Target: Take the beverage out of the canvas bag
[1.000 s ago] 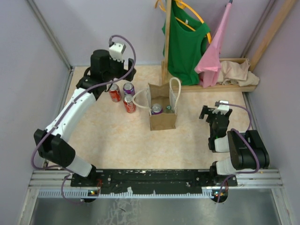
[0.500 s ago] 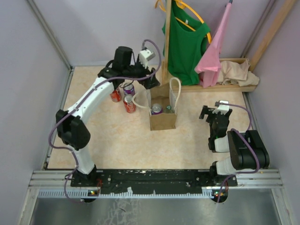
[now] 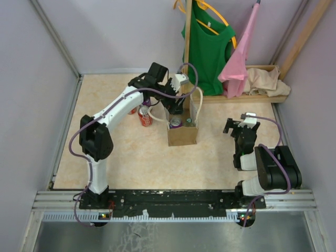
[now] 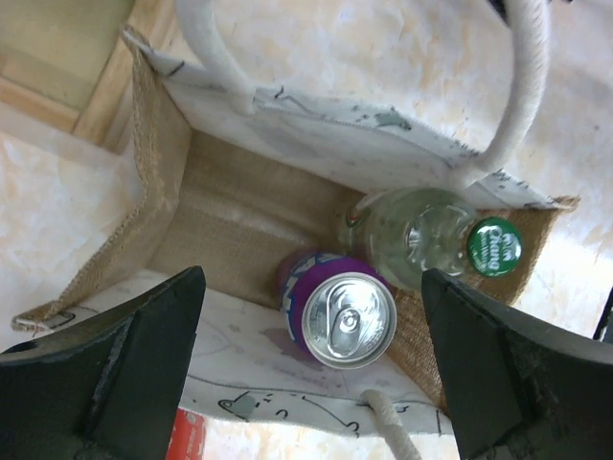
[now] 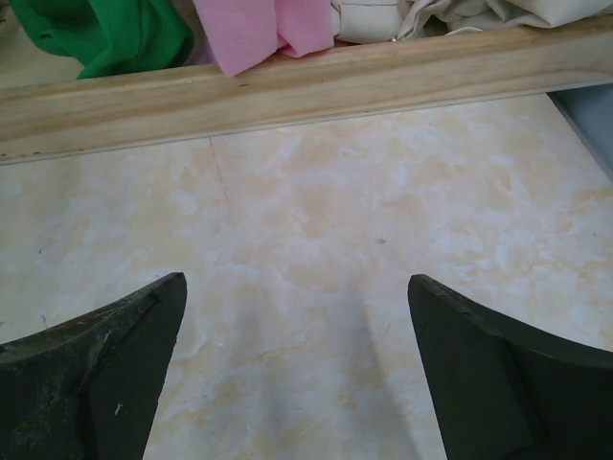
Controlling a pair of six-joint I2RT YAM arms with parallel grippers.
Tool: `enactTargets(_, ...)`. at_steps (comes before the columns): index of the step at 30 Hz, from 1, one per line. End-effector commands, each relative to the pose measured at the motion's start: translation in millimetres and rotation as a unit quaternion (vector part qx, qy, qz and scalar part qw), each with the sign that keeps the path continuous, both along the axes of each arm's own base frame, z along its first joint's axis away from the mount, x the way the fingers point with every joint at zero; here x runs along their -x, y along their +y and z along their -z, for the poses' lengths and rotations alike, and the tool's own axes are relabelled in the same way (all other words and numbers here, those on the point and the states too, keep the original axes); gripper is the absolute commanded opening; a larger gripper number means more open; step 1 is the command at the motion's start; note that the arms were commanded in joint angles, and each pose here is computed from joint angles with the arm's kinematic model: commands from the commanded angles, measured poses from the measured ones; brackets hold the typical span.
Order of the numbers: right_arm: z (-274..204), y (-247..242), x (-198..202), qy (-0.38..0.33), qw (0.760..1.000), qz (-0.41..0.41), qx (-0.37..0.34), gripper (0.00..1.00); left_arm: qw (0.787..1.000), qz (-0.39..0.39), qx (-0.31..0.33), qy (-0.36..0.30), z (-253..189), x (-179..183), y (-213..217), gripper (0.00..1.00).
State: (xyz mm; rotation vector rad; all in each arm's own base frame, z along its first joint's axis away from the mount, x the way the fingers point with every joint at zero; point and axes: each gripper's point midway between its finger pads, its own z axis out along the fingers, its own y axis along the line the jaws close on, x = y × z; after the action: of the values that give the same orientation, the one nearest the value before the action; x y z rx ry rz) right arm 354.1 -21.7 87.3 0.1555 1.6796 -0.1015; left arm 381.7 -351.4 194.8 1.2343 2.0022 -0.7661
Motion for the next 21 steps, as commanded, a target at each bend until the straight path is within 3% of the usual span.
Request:
enactTargets(1,-20,-1,-9,-0.036,0.999,0.002,-0.001,0.99,0.998,0.007,-0.05,0.025,16,9,15,0.99)
enactTargets(8,-20,-1,-9,-0.036,0.999,0.003,-0.001,0.99,0.995,0.001,-0.084,0.052,41,20,29,0.99)
enactTargets(21,-20,-1,-9,-0.036,0.999,0.003,-0.001,0.99,0.993,0.036,-0.089,0.073,56,43,23,0.99)
